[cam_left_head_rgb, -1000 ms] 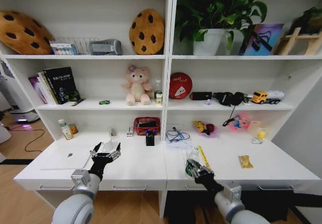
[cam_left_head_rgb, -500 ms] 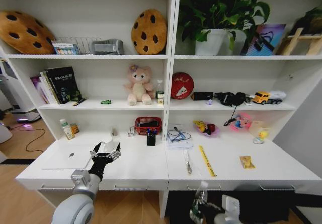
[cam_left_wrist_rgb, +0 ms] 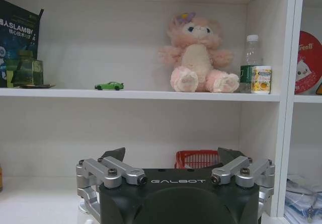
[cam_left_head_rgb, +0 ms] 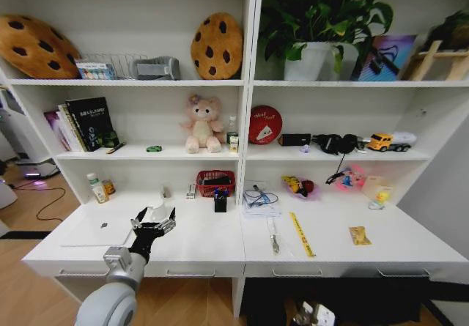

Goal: Organize the objects on the table.

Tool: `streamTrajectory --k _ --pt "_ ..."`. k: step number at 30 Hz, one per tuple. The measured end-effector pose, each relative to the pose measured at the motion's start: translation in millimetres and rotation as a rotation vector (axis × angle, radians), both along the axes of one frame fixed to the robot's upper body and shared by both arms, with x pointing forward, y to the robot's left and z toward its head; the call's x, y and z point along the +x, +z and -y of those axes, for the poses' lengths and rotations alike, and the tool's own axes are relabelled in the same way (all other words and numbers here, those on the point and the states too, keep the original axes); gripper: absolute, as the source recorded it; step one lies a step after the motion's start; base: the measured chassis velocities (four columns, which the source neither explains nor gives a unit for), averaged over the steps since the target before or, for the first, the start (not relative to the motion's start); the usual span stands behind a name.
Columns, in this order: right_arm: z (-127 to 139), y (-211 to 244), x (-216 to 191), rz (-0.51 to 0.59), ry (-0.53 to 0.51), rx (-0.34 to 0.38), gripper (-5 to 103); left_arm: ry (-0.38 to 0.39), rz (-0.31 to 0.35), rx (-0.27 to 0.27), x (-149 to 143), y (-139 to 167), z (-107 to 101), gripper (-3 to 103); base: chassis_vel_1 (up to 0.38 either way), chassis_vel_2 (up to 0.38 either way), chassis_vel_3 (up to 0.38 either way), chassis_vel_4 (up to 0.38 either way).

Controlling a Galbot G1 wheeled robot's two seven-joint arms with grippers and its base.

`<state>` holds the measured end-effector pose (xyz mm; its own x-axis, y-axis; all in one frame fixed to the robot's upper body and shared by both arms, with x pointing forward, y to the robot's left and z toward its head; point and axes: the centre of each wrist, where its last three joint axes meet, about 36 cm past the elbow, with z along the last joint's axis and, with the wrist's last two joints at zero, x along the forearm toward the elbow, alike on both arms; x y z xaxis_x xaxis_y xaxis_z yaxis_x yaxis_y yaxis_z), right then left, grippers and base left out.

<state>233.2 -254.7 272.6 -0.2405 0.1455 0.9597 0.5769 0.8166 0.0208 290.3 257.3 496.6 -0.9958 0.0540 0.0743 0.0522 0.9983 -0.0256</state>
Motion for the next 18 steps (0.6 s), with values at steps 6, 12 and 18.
streamTrajectory --k 6,12,18 --pt "44 -105 -23 0.152 0.203 -0.008 24 0.001 0.000 0.000 0 0 0 100 0.000 0.000 0.000 0.000" --pt "99 -203 -61 0.349 0.789 -0.117 24 0.000 0.000 0.000 0 0 0 100 0.000 0.000 0.000 0.000" --pt "115 -237 -51 0.528 1.034 -0.161 24 0.000 0.000 0.000 0 0 0 100 0.000 0.000 0.000 0.000"
